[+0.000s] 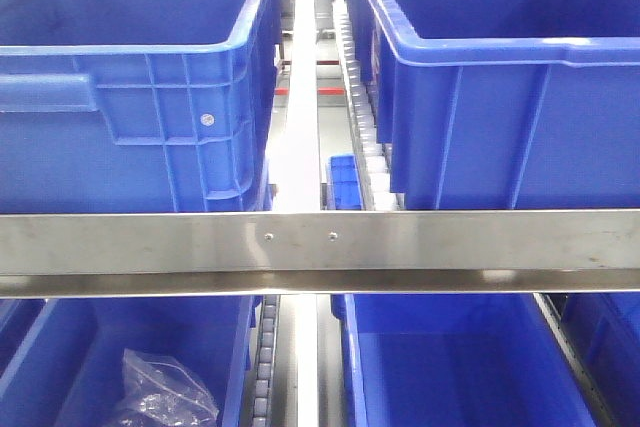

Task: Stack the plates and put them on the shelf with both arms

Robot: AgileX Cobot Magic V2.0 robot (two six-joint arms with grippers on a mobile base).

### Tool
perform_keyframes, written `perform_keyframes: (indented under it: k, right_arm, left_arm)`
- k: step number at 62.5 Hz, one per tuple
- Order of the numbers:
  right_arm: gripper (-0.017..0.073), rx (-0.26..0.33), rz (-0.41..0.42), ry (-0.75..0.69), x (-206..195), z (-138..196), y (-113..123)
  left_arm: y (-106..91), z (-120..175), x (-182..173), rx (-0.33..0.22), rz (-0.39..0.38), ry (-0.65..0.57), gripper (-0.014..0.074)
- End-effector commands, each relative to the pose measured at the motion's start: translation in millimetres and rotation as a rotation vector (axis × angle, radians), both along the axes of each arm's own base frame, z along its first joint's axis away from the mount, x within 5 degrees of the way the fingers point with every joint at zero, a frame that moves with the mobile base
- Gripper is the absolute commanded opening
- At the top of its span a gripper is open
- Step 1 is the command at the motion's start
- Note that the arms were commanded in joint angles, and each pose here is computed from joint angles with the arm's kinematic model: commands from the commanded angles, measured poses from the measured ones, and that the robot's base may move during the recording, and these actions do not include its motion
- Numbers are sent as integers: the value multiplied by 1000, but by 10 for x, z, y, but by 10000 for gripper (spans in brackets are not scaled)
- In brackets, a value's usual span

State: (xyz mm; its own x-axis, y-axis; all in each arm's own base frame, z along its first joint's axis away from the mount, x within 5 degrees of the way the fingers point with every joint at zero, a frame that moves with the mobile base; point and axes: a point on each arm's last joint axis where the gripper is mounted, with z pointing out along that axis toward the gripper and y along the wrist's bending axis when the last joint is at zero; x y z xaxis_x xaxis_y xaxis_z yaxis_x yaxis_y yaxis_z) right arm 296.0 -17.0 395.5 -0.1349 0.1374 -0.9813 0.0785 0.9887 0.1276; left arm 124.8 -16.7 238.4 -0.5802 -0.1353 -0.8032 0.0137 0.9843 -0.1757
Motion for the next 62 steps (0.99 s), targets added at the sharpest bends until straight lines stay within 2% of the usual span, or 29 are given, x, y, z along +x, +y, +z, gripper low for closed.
perform_keyframes:
  k: [1, 9, 12, 20, 29, 33, 37, 62]
  right_arm:
    - [293, -16, -1, -129, -380, 191, 11]
    - [3, -16, -1, -121, -906, -63, 43]
    - [43, -17, 0, -136, -1123, -158, 57]
    - [19, -16, 1, -133, -1540, -564, 84]
    - [20, -17, 2, -137, -1804, -867, 102]
    - [20, -9, 3, -151, -1864, -905, 106]
    - [20, 25, 0, -175, -1915, -895, 109]
    - [20, 25, 0, -187, -1944, -883, 111]
  left_arm:
    - [-7, 158, 53, -20, 4, -104, 97]
    - [-7, 158, 53, -20, 4, -104, 97]
    - [-7, 158, 53, -20, 4, -104, 97]
    - [-7, 158, 53, -20, 4, -104, 97]
    - [-7, 158, 53, -20, 4, -104, 97]
    - [-7, 158, 53, -20, 4, -104, 97]
    - [-7, 158, 53, -20, 4, -104, 97]
    - [-7, 158, 53, -20, 4, -104, 97]
